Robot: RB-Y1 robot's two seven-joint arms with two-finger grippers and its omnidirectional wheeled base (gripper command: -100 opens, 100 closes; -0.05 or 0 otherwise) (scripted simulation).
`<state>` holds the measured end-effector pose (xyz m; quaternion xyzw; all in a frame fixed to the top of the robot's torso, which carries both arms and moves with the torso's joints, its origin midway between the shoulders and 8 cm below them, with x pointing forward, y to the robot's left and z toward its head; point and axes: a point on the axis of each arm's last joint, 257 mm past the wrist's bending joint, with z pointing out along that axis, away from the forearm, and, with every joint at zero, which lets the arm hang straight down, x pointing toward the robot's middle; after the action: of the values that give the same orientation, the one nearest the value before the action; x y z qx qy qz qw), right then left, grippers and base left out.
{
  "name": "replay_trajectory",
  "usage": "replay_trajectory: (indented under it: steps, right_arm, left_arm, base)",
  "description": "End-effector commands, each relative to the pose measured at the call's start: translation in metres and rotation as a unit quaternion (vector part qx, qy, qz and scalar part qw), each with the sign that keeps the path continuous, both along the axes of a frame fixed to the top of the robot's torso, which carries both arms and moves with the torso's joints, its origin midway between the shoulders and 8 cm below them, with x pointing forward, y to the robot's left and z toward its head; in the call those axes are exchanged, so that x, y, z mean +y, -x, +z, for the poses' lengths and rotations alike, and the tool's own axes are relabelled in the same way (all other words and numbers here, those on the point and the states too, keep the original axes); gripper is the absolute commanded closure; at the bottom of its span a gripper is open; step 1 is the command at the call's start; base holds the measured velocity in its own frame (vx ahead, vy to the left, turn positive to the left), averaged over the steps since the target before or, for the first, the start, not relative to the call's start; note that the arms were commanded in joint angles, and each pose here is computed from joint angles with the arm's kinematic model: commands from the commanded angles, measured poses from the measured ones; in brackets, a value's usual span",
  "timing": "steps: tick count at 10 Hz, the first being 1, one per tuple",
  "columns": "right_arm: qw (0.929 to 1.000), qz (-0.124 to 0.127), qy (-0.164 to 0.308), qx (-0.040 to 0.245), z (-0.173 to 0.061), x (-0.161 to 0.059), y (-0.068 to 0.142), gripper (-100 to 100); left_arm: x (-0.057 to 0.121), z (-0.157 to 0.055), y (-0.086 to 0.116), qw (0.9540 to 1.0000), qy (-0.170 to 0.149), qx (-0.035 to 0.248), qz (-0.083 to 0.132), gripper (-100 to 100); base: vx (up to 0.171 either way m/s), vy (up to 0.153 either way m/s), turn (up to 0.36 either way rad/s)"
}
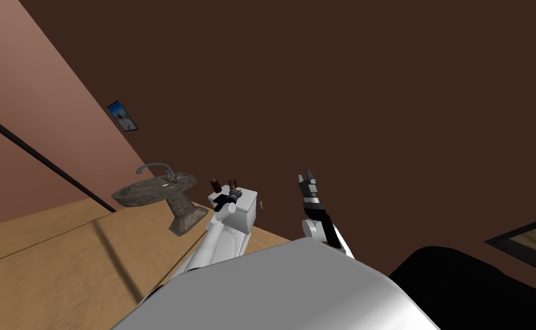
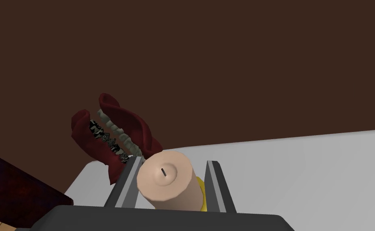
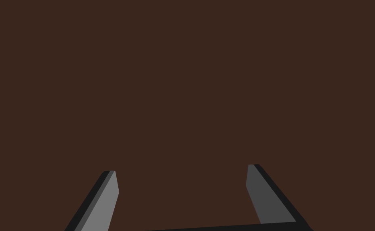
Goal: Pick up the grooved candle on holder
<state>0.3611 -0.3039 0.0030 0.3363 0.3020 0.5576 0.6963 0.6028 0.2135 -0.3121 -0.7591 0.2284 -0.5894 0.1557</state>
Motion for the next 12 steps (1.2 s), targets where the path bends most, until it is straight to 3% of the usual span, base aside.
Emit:
replay_trajectory:
  steps: [1,4,5,8,9,10,12]
  right_arm:
    - [1.0,0.0,0.0,0.0,0.0,0.0,0.0,0]
    - [1.0,0.0,0.0,0.0,0.0,0.0,0.0,0]
    - [1.0,0.0,0.0,0.0,0.0,0.0,0.0,0]
    - [1.0,0.0,0.0,0.0,0.0,0.0,0.0,0]
    - [1.0,0.0,0.0,0.0,0.0,0.0,0.0,0]
    - [1.0,0.0,0.0,0.0,0.0,0.0,0.0,0]
    - [1.0,0.0,0.0,0.0,0.0,0.0,0.0,0]
  left_arm:
    - [-0.005,-0.012,0.015,0.9998,0.001,0.017,-0.009,100]
    - [0.004,0.006,0.018,1.0,-0.001,-0.005,-0.001,100]
    - [-0.003,-0.009,0.033,0.9998,0.001,0.015,-0.011,100]
    - [0.006,0.009,0.038,1.0,-0.001,-0.005,-0.004,100]
    - [-0.001,-0.007,0.054,0.9998,0.002,0.017,-0.013,100]
    - [0.005,-0.006,0.06,0.9999,0.001,0.015,-0.008,100]
    - [0.007,0.013,0.059,1.0,-0.001,-0.004,-0.006,100]
  base:
    - [0.043,-0.022,0.032]
    - [0.036,-0.014,0.006]
    - [0.054,-0.012,0.023]
    - [0.034,-0.014,0.006]
    - [0.049,-0.023,0.028]
    - [0.066,-0.029,0.017]
    - [0.022,-0.007,-0.002]
